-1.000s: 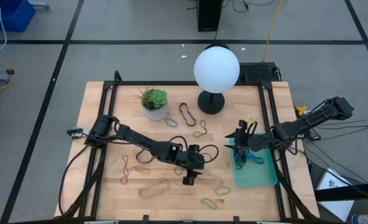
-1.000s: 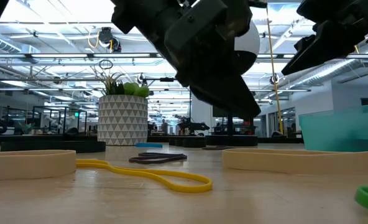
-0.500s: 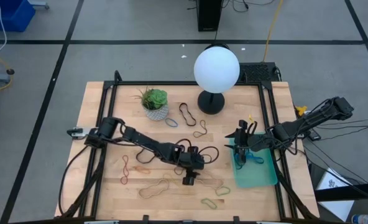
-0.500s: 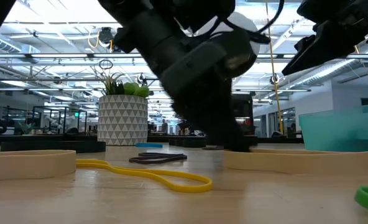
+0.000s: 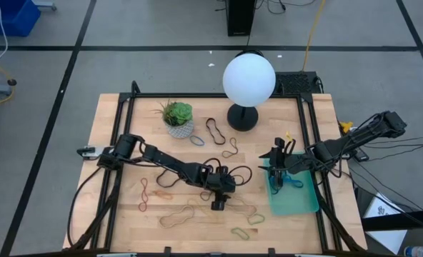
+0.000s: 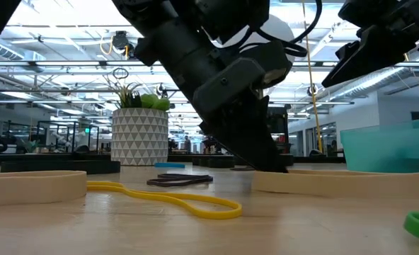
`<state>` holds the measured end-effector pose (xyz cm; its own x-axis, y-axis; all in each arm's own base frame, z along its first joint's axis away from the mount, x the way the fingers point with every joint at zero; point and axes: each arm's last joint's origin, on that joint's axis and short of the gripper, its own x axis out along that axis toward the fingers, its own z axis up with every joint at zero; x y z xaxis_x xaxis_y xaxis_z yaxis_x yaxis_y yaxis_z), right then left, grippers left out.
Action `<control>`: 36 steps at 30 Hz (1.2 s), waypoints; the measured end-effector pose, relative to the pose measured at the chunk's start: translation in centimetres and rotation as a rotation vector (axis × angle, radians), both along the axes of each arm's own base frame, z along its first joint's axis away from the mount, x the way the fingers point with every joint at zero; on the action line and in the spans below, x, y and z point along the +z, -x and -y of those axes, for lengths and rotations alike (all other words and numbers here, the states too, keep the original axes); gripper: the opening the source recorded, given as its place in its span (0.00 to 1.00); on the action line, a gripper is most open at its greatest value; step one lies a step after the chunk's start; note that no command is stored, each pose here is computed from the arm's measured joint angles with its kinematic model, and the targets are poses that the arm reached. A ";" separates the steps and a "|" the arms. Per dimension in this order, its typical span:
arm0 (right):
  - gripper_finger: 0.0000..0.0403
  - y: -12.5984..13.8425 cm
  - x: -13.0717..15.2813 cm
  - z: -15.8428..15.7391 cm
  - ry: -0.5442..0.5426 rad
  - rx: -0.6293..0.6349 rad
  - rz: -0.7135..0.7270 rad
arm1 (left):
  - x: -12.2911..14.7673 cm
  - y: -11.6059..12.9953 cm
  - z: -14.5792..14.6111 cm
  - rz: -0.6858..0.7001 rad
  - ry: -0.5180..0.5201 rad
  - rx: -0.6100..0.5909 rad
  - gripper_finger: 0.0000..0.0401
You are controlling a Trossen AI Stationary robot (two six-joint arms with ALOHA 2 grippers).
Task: Pick and place rubber bands into bin
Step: Put the right white rubber band into the bin
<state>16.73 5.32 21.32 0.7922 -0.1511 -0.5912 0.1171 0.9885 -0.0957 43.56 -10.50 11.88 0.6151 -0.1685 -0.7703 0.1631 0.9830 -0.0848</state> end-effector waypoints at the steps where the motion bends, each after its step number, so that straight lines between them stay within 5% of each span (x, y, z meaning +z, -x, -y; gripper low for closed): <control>1: 0.42 0.0 0.0 0.0 0.000 0.000 0.000 | 0.0 0.0 0.0 -0.002 -0.001 0.000 0.45; 12: 0.42 0.0 0.0 0.0 0.000 0.000 0.000 | -0.1 0.1 0.0 -0.016 0.006 -0.020 0.03; 23: 0.42 0.0 0.0 0.0 -0.043 -0.024 0.013 | 1.1 0.9 -1.1 -0.075 -0.044 -0.095 0.02; 36: 0.42 -1.0 1.0 -0.7 -0.104 0.078 0.129 | 8.2 0.4 -5.4 0.192 -0.207 0.084 0.04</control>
<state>17.75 6.02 22.34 0.8693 -0.0290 -0.4934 0.0440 0.9989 0.0187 43.12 -5.09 20.06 0.7578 0.0374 -0.6514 0.0744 0.9869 0.1432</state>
